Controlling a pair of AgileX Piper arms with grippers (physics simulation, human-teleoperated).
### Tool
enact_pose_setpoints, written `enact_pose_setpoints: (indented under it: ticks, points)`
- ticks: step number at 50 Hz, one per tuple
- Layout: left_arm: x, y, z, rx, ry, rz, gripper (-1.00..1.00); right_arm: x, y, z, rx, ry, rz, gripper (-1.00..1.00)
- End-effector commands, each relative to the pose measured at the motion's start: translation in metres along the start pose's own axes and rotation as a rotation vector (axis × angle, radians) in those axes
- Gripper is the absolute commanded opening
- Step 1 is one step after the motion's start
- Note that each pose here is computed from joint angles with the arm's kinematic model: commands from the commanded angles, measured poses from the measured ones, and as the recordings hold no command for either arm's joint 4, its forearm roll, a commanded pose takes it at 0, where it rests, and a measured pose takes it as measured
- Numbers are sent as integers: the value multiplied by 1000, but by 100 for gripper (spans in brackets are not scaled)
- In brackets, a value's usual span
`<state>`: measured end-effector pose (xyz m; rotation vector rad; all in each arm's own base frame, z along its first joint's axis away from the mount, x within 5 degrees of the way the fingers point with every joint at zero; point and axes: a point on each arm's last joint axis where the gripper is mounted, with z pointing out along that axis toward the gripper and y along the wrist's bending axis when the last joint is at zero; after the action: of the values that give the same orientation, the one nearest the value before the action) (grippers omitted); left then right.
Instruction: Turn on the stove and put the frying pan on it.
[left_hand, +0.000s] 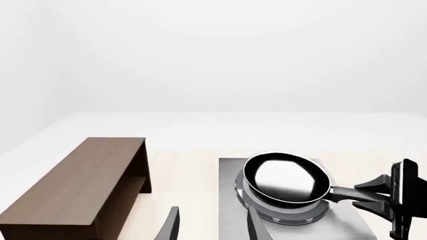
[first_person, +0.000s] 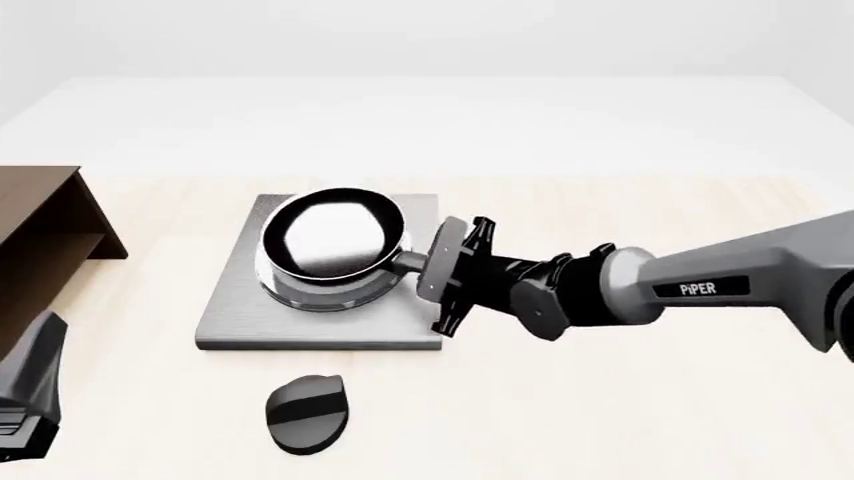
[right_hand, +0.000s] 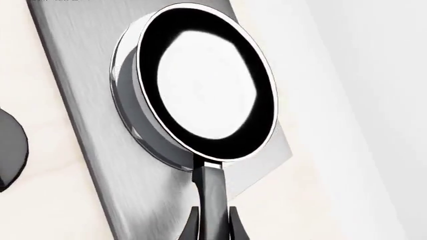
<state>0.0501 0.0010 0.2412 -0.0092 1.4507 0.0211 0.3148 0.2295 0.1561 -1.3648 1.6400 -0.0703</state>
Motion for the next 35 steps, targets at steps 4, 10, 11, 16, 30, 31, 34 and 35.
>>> enact_pose_setpoints:
  ticks: [4,10,11,16,30,31,34,35]
  points:
    - [-1,0,0,1,-1,-1,100,11,12,6,-17,21,23,-100]
    - [-1,0,0,1,-1,-2,100,4,7,0,-22,22,48,100]
    - [-1,0,0,1,-1,-2,100,-2,6,-4,-21,11,52,100]
    - [-1,0,0,1,0,-3,100,-31,-3,-28,-20,-38,82,100]
    - [0,0,0,10,1,-5,100,-82,-31,-107,26,-155,53,100]
    - [0,-1,0,10,1,-4,100,-86,-35,-119,41,-176,46,100]
    - [0,0,0,10,0,-2,100,-96,-44,-150,70,-226,67,100]
    - [0,0,0,9,0,-3,100,-99,-45,-158,75,-243,80,100]
